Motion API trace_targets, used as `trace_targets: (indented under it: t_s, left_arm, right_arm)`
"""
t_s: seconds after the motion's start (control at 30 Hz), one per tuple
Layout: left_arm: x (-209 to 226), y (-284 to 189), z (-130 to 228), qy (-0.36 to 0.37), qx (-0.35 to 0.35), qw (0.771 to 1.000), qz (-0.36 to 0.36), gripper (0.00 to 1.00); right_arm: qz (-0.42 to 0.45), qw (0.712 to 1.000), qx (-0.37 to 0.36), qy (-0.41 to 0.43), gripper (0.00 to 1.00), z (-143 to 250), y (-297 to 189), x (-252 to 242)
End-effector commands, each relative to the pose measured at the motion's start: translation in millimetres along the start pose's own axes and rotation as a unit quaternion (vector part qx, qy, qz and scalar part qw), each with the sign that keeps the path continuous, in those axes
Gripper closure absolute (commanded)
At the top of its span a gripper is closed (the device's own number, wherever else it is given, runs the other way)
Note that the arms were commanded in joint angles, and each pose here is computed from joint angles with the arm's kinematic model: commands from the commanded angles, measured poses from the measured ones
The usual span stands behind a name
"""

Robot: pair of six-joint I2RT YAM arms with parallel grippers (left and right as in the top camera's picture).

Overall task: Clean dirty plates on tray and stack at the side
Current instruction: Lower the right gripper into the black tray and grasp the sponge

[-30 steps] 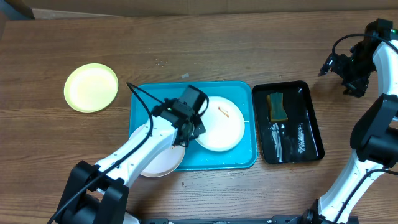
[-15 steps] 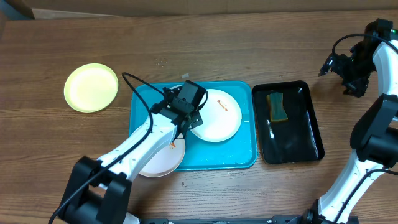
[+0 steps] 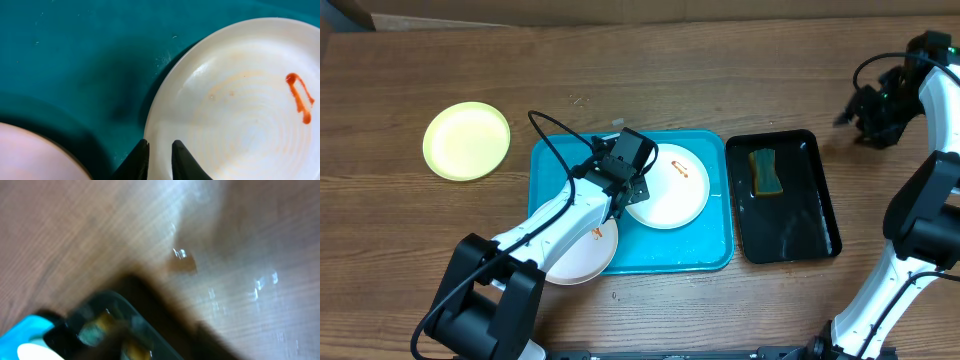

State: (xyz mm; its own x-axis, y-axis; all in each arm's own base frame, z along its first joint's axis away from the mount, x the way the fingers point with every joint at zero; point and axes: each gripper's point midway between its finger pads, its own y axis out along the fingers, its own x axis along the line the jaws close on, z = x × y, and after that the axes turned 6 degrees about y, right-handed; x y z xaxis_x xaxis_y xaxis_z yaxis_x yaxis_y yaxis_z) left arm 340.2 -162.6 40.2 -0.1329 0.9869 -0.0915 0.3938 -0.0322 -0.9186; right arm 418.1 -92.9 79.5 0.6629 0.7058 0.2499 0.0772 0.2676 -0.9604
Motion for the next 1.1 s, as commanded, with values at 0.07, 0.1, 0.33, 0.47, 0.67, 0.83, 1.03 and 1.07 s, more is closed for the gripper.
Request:
trace_targets:
  t_s: [0.07, 0.1, 0.33, 0.47, 0.67, 0.83, 1.03, 1.07]
  left_arm:
    - [1.5, 0.9, -8.2, 0.007, -0.009, 1.0, -0.008, 0.76]
    - [1.5, 0.9, -8.2, 0.007, -0.009, 1.0, -0.008, 0.75]
    - [1.5, 0.9, -8.2, 0.012, -0.009, 1.0, -0.008, 0.74]
    - [1.5, 0.9, -8.3, 0.012, -0.01, 1.0, -0.008, 0.75]
    - [1.8, 0.9, -8.7, 0.012, -0.011, 1.0, -0.009, 0.74]
    - [1.9, 0.9, -8.4, 0.012, -0.01, 1.0, -0.009, 0.73]
    - [1.9, 0.9, -8.4, 0.014, -0.01, 1.0, -0.009, 0.71]
    - [2.0, 0.9, -8.4, 0.017, -0.01, 1.0, -0.01, 0.67]
  right_arm:
    - [0.119, 0.986, -0.024, 0.113, 0.96, 12.5, -23.2, -42.4]
    - [0.144, 0.981, -0.026, 0.128, 0.96, 15.1, -24.9, -51.6]
    - [0.221, 0.96, 0.017, 0.171, 0.96, 46.1, -10.2, -82.9]
    - [0.247, 0.953, 0.056, 0.166, 0.96, 69.2, 13.2, -93.9]
    - [0.264, 0.949, 0.097, 0.141, 0.96, 102.3, 47.6, -91.9]
    - [0.279, 0.949, 0.107, 0.101, 0.96, 116.5, 52.2, -78.9]
    - [0.279, 0.95, 0.104, 0.093, 0.96, 116.4, 51.7, -74.5]
    - [0.276, 0.951, 0.105, 0.09, 0.96, 114.3, 49.6, -74.3]
